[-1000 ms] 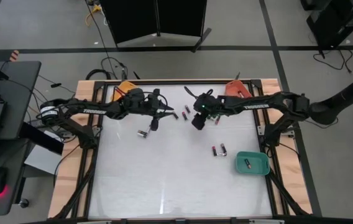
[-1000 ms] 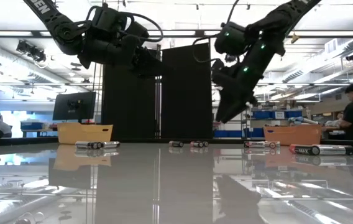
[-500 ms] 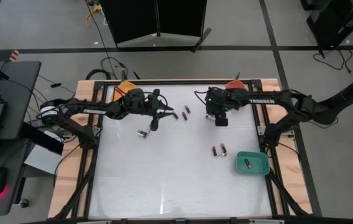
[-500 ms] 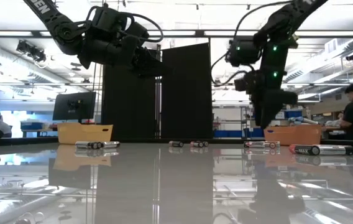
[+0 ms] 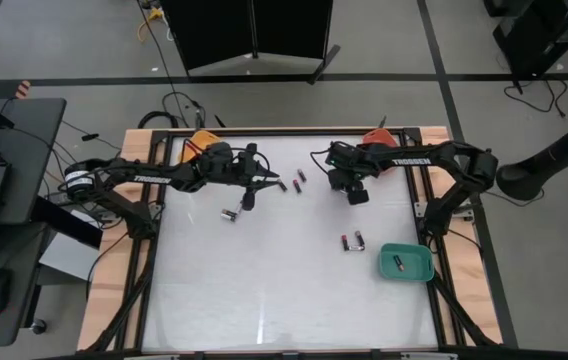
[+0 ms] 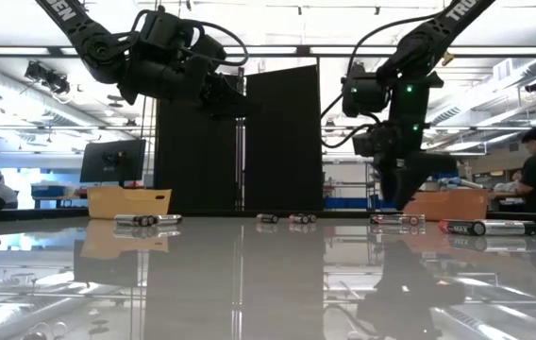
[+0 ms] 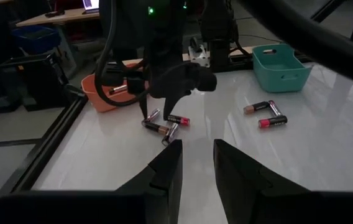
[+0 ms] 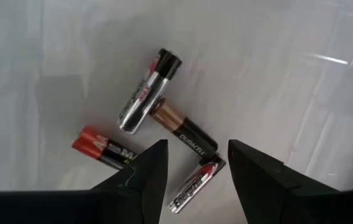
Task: Sort batteries
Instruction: Put the brown battery into the green bin
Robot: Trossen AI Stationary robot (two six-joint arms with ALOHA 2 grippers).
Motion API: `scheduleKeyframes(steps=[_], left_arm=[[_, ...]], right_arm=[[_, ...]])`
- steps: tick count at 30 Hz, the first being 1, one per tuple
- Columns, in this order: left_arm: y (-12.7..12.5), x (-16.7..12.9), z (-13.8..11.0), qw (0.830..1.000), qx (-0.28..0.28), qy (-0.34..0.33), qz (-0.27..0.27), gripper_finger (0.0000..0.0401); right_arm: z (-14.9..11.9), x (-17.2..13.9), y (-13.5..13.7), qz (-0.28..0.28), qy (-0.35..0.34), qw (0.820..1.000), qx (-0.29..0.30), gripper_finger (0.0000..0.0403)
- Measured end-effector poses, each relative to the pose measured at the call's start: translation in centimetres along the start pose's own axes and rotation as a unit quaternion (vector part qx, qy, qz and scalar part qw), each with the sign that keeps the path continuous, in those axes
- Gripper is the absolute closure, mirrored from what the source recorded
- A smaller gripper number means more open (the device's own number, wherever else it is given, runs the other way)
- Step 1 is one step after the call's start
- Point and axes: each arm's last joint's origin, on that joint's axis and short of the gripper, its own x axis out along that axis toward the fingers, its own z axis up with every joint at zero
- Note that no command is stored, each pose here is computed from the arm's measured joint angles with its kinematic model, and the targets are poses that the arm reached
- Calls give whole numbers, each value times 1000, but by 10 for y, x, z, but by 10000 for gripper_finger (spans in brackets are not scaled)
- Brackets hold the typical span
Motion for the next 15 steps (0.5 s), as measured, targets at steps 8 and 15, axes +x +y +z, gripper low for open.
scheduleKeyframes(steps=[8,15], left_arm=[[0,0,0,1000,0,0,0,305],[0,0,0,1000,0,0,0,305]], right_arm=[[1,0,-1,5,-12,999,-37,233],[2,0,-1,1,-16,998,-59,239]])
